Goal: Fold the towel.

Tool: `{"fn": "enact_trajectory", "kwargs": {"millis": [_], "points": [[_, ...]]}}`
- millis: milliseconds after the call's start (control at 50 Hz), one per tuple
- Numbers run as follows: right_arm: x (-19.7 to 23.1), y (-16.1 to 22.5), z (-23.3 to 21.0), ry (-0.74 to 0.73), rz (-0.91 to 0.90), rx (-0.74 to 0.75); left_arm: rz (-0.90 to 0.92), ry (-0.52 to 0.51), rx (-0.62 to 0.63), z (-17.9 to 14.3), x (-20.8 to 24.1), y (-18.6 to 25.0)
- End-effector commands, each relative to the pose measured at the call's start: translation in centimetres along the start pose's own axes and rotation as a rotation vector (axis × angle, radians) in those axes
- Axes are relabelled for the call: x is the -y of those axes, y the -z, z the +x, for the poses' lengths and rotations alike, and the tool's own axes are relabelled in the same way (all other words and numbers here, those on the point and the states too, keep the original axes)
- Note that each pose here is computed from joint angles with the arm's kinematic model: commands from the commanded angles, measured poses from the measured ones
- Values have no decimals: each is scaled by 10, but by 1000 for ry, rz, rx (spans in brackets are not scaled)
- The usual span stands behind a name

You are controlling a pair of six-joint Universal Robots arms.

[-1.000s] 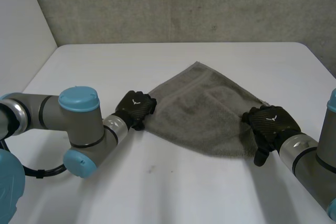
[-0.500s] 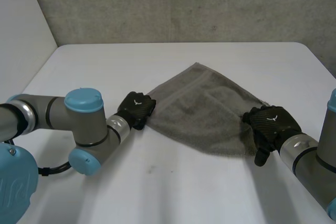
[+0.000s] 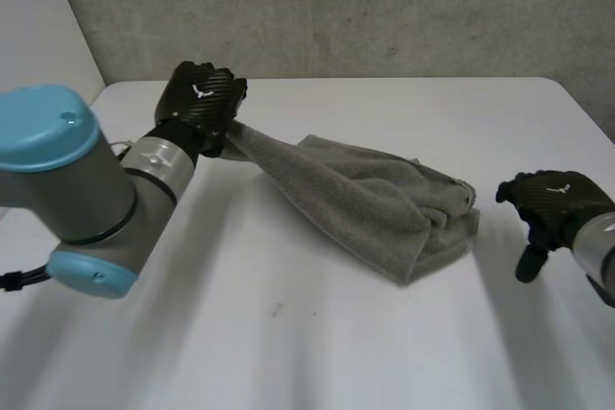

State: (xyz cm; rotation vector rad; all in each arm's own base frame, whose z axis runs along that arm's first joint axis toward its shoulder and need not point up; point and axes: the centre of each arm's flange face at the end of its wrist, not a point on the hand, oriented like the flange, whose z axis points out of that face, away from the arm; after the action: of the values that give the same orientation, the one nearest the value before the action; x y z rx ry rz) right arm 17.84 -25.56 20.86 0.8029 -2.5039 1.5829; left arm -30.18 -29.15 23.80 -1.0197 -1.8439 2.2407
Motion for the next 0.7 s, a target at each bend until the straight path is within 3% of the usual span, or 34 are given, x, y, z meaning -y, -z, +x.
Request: {"fn": "enact_trajectory", "kwargs": {"millis": [20,340,480,700], "points": [[-11,9,-5,20,-48,170,-15,0,-6,-3,10,30],[-35,-38,-62,49,101,321,-14,35,13,-15,46,83],[-31,-47,-76,-17,121,360,15,76,26,-21,60,92],[-27,-54,-110,18,141,415,67,132,40,-26,76,99]]}}
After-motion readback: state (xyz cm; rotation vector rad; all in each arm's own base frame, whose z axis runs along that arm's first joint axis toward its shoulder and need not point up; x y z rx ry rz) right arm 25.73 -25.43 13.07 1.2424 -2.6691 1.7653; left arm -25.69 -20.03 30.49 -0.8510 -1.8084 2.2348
